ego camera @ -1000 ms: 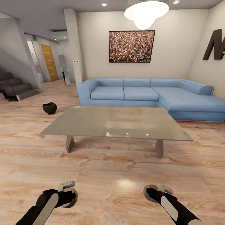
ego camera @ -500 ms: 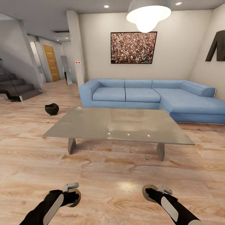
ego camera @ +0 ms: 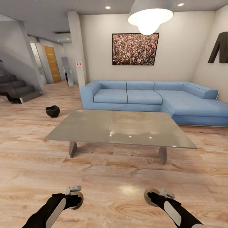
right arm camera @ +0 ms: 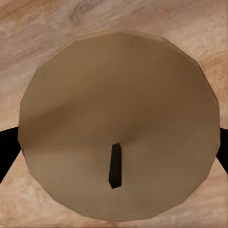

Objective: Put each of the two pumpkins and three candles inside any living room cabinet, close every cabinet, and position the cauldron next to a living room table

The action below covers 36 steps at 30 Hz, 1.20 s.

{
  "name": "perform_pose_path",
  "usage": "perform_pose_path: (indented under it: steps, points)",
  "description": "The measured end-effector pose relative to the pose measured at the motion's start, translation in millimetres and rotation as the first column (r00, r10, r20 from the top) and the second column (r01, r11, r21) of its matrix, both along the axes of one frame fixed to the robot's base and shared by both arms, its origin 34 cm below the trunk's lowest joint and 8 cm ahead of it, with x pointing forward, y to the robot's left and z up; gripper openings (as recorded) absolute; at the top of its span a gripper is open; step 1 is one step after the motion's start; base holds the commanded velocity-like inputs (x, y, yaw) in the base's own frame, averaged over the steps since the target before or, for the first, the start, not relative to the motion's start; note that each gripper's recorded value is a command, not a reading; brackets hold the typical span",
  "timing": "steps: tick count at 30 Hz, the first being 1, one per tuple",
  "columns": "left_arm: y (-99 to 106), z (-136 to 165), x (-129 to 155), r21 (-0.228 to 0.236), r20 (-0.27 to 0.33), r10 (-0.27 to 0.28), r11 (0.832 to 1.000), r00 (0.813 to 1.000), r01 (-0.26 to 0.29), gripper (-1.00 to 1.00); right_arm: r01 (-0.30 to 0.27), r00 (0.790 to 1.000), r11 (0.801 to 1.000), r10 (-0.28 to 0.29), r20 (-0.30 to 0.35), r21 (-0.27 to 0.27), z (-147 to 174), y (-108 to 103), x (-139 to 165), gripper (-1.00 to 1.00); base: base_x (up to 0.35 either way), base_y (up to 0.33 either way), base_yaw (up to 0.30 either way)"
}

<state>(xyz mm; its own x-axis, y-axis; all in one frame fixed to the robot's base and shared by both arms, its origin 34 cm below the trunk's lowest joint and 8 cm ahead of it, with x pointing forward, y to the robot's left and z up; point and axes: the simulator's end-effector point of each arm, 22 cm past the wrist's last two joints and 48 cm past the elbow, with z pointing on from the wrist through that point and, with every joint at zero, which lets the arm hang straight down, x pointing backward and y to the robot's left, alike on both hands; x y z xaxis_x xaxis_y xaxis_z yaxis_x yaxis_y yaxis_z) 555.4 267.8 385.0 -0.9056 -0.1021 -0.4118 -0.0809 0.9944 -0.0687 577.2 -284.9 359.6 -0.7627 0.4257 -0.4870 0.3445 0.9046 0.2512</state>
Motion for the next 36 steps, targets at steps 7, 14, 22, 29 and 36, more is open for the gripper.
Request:
perform_pose_path:
  steps: [7, 14, 22, 29, 36]
  points:
    - [0, 0, 0, -0.001, 0.0, 0.0, 1.0, 1.0, 0.0, -1.0, -0.034, 0.999, 0.997, 0.035, -0.016, 0.064, -13, 9, -15, -1.0, 0.0, 0.0, 0.0]
    - [-3, 10, 4, -0.006, 0.006, -0.002, 1.0, 1.0, 0.002, -1.0, -0.034, 0.999, 0.997, 0.035, -0.013, 0.064, -5, 6, -14, -1.0, 0.0, 0.0, 0.0]
    - [-13, 24, 4, -0.023, -0.005, -0.003, 1.0, 1.0, 0.003, -1.0, -0.029, 1.0, 0.998, 0.029, 0.0, 0.06, 14, 5, -8, -1.0, 0.0, 0.0, 0.0]
    - [-20, 33, 1, -0.027, -0.023, -0.007, 1.0, 1.0, 0.006, -1.0, -0.028, 1.0, 0.998, 0.027, 0.008, 0.058, 30, 5, -3, -1.0, 0.0, 0.0, 0.0]
    - [-20, 47, 3, -0.026, -0.024, -0.007, 1.0, 1.0, 0.006, -1.0, -0.028, 1.0, 0.998, 0.028, 0.008, 0.058, 45, 6, -1, -1.0, 0.0, 0.0, 0.0]
